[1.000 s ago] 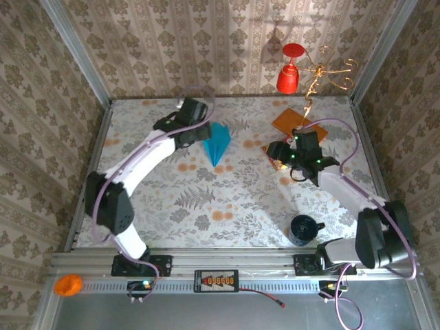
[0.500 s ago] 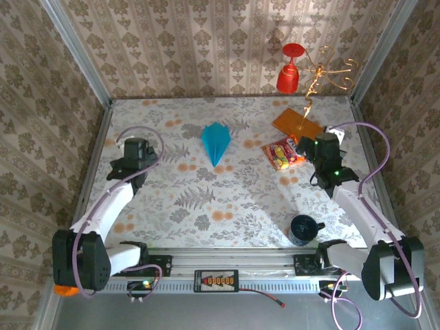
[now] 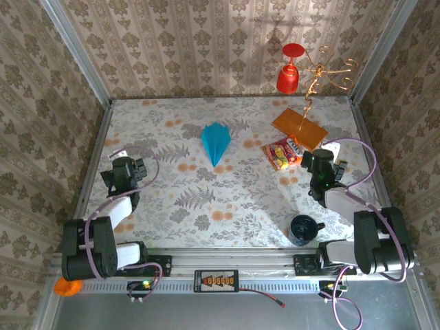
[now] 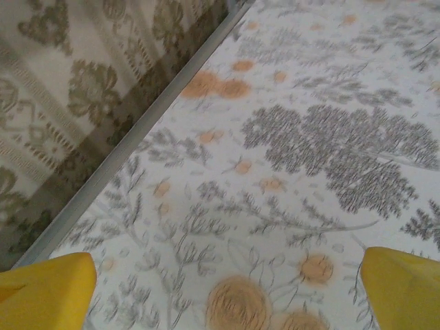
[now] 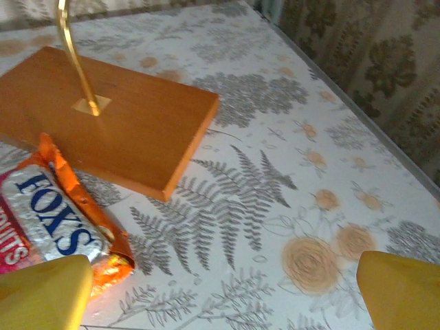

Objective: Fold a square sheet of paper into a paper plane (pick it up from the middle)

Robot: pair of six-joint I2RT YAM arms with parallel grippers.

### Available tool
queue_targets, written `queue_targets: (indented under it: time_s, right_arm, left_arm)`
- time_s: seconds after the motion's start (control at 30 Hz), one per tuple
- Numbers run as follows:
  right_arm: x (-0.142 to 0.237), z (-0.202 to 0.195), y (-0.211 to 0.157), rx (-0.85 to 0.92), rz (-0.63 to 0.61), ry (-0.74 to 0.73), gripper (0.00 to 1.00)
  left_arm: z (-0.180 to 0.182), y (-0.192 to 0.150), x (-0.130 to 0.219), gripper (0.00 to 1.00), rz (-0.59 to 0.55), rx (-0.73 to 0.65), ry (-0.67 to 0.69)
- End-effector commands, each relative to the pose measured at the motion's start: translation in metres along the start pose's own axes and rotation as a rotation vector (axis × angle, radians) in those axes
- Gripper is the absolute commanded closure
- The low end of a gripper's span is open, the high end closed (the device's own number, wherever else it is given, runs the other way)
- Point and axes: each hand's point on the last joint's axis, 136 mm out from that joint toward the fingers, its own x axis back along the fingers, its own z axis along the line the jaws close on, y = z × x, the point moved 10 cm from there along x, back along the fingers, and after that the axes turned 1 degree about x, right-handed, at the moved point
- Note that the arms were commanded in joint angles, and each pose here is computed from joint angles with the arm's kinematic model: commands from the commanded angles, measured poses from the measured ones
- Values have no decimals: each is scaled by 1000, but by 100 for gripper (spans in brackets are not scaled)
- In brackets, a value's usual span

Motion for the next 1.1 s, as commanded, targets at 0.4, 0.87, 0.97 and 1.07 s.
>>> queue_targets:
  time_s: [0.4,0.87,0.97,1.07]
  right_arm:
    - [-19,24,-13,55,-147,306,0]
    - [-23,26,-12,55,-128,289,0]
    - [-23,25,-12,54,-127,288,0]
    - [-23,26,-12,55,-125,289,0]
  left_arm:
    - [-33,-14,-14,0,-267,-83,-307]
    - [-47,-6,-24,0,-168,-141,-221]
    - [-50,-6,-23,0,-177,-157,-229]
    - [-47,-5,-26,0,-152,-142,-274]
